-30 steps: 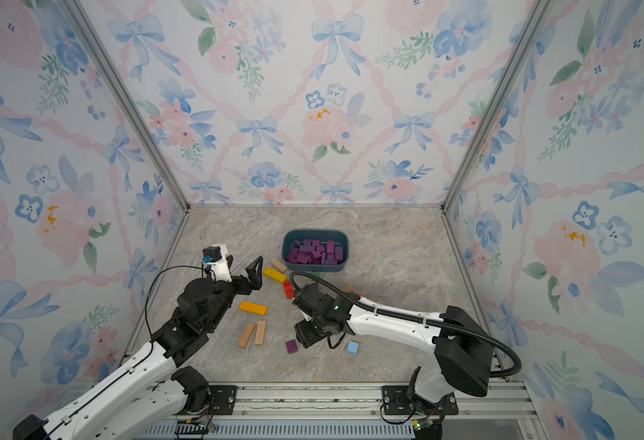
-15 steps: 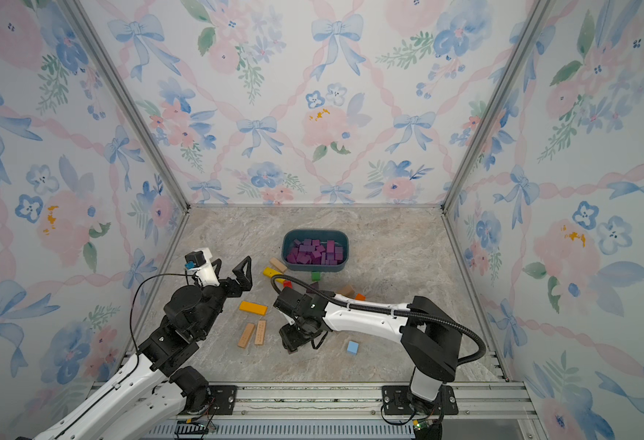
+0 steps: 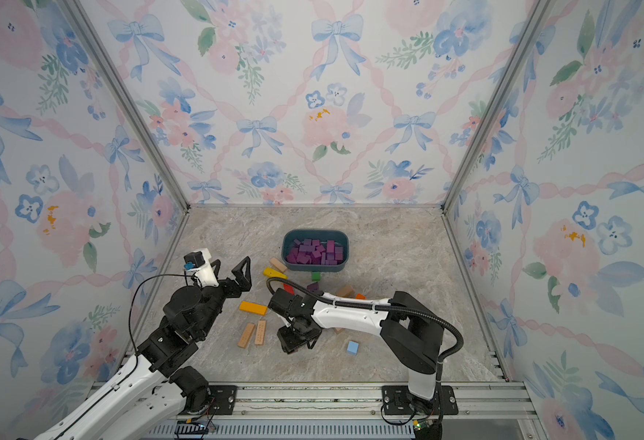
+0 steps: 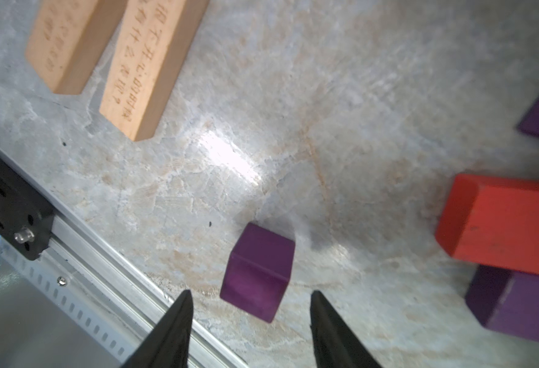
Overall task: Pick purple bricks into the storage bin
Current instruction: Pick up the building block from the center of the board.
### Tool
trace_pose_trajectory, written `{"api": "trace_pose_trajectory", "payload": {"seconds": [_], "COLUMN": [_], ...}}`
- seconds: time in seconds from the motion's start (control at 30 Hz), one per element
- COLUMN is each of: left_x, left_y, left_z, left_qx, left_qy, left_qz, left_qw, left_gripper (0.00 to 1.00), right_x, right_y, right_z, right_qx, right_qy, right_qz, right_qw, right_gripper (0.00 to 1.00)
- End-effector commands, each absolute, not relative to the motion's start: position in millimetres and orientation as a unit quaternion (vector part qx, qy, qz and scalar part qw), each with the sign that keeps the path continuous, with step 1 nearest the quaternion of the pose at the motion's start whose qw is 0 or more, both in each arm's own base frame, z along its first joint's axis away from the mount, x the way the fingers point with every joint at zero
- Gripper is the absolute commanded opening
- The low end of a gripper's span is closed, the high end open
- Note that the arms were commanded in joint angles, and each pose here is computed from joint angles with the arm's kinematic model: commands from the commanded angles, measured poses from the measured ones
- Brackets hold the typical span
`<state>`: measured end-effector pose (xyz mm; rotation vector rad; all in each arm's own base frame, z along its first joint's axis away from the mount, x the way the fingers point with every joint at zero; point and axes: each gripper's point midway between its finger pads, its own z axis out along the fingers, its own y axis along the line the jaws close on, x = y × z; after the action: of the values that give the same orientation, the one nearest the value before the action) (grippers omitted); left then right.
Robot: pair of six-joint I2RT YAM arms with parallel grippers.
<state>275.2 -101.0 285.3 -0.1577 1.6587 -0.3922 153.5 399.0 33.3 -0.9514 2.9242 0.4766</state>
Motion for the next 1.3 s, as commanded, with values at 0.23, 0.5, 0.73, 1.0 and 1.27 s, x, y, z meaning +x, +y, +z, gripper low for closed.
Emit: {"api": "trace_pose_trajectory", "payload": {"seconds": [0.23,0.5,0.73,1.0,1.27], "left_x": [274,274,274,276,282], "left_y": [-99,-99,-98,-98,-95], "left_z": [290,288,285,281,274], "left_qx": [-0.075,-0.075,-0.077,-0.078,-0.084], "left_qy": [0.729,0.730,0.731,0.736,0.745], "left_qz": [-0.175,-0.173,-0.171,-0.165,-0.155], "left_qw": [0.658,0.657,0.656,0.652,0.644], "left_gripper": [0.98,0.98,0.98,0.98,0.98], "right_x": [145,146,147,158,201], "right_y": [398,398,398,404,406], "right_z": [12,6,2,4,21], "right_qx": [-0.302,-0.304,-0.304,-0.303,-0.266], "right_qy": [0.945,0.945,0.945,0.943,0.948], "right_qz": [0.125,0.121,0.117,0.141,0.171], "right_qw": [-0.018,-0.019,-0.019,-0.002,0.034], "right_gripper": [0.54,0.50,0.41,0.36,0.32]}}
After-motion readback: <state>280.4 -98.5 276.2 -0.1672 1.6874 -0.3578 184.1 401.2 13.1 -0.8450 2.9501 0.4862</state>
